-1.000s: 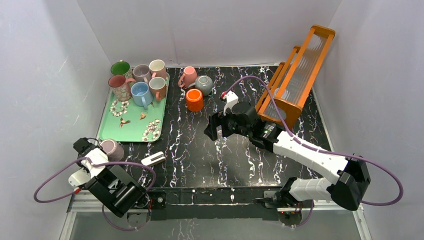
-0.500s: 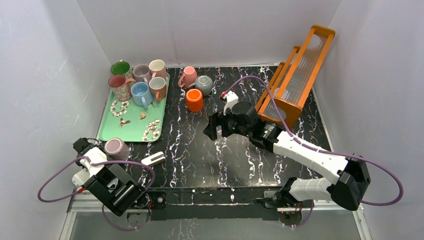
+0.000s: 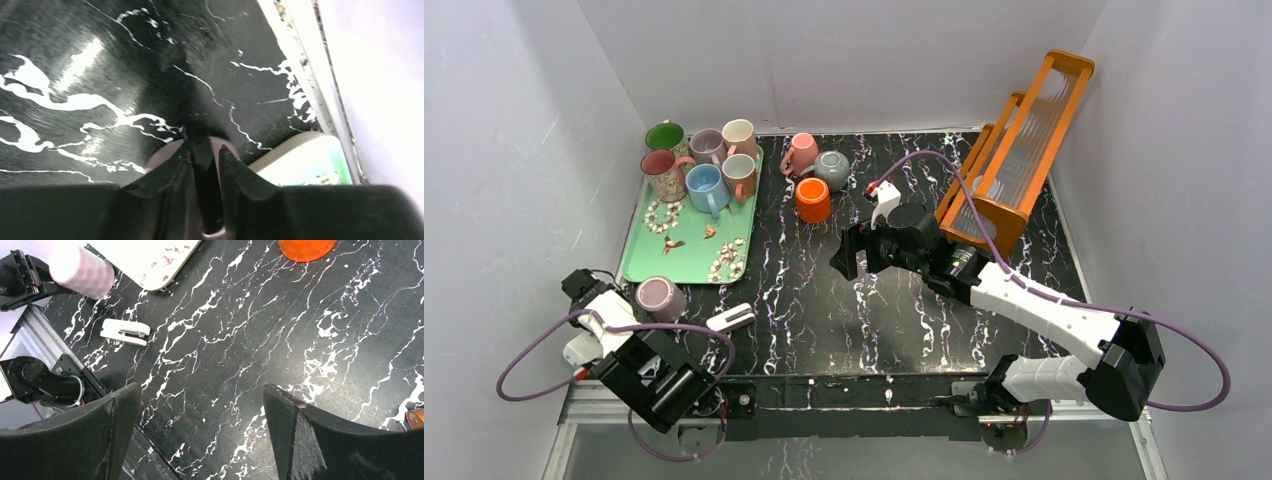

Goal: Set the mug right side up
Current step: Turn over the cup at the corner of the board.

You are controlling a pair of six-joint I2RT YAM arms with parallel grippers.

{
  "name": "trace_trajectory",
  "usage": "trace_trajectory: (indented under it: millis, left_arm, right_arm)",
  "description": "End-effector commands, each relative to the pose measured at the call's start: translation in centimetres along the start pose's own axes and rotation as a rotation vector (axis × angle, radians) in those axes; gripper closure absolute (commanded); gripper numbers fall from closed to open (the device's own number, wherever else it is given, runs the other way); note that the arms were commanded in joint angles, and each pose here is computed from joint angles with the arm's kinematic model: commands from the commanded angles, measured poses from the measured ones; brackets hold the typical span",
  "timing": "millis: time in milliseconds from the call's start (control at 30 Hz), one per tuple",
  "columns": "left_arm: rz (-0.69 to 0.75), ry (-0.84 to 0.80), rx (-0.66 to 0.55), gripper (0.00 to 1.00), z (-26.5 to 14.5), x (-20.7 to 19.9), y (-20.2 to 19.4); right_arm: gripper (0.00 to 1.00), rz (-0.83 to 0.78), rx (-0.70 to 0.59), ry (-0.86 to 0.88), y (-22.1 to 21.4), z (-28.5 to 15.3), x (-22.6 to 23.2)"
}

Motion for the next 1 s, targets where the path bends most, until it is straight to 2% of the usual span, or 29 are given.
trace_trajectory:
  millis: [0, 133, 367, 667, 800, 967]
  left_arm:
    - [-0.013, -0.01, -0.001, 0.84, -0.8, -0.5, 0.1]
    - [0.003, -0.017, -0.002, 1.0, -1.3, -0.5, 0.2]
    - [0.057, -0.004, 0.014, 1.0, -2.4, 0.0, 0.2]
    - [0.129, -0.124, -0.033, 1.0, -5.8, -1.2, 0.5]
    - [0.165, -0.215, -0.04, 1.0, -7.9, -2.7, 0.3]
    - [0.279, -0.377, -0.021, 1.0, -10.4, -4.9, -1.1]
  right_arm:
    - [0.01, 0.001, -0.071, 0.036, 1.7, -0.5, 0.8]
    - [0.01, 0.0, -0.085, 0.041, 2.1, -0.8, 0.9]
    - [0.01, -0.007, -0.113, 0.052, 3.0, -1.6, 1.2]
    - [0.01, -0.014, -0.148, 0.042, 3.4, -3.2, 1.1]
    - [0.01, -0.02, -0.163, 0.042, 3.7, -3.8, 1.1]
    - [0.01, -0.024, -0.171, 0.044, 3.8, -4.1, 1.2]
Point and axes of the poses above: each gripper's point midway between its finger pads, its own z axis out along the fingers, its own x axis along the line the jaws close on, y = z × x, the point moved 7 cm from there along -z, back along the fingers, and after that the axes turned 8 degrees about -z, right-handed, at the moved point
